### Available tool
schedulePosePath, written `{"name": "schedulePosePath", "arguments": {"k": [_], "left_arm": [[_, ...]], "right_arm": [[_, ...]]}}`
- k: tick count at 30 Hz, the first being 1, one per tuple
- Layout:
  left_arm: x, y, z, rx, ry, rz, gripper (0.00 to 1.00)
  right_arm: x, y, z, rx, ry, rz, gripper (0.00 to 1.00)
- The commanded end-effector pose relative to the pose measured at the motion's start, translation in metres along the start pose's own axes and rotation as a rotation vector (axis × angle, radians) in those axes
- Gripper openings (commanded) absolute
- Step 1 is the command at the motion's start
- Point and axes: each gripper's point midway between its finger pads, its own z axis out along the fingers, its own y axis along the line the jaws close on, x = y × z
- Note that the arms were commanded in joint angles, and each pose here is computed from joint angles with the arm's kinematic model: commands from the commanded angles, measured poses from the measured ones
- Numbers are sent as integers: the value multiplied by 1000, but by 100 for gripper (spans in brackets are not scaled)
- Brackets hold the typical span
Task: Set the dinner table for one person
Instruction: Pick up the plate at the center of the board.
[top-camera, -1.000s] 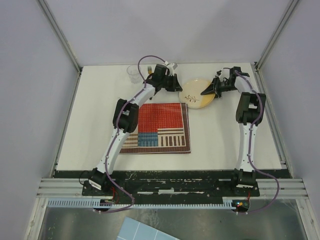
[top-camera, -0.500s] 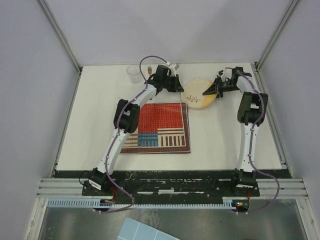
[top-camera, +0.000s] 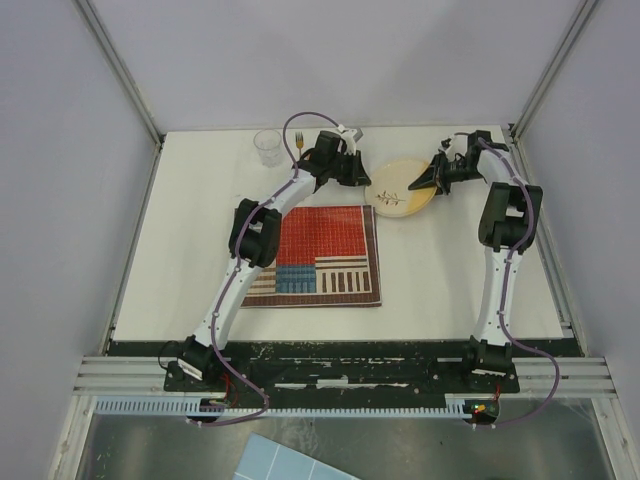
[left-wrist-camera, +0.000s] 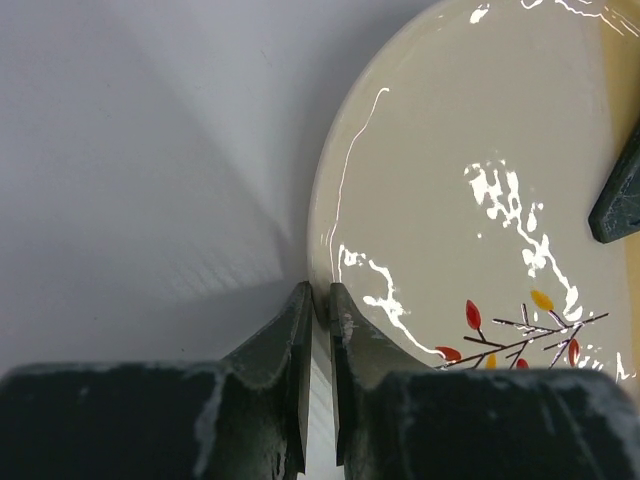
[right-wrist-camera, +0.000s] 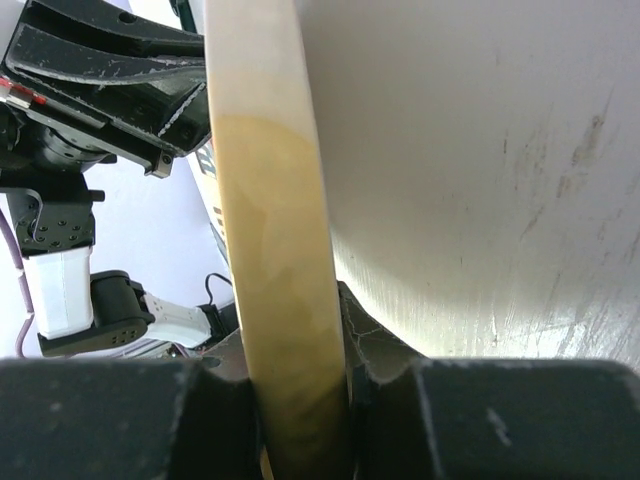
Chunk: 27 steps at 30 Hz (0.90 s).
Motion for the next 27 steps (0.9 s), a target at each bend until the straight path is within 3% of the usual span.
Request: {"name": "schedulePosePath", "arguments": {"k": [1, 9, 24, 27], "left_arm": [[-1, -41, -11, 88, 51, 34, 17], [-8, -34, -19, 78, 39, 25, 17], [-29, -7, -44, 66, 0, -31, 18], [-36, -4, -51, 81, -12, -40, 23]], "right_arm": [[-46, 18, -31, 98, -191, -139, 2], [-45, 0, -38, 100, -204, -96, 2], [-47, 35, -54, 31, -231, -113, 2], [-45, 39, -55, 17, -226, -111, 2]]}}
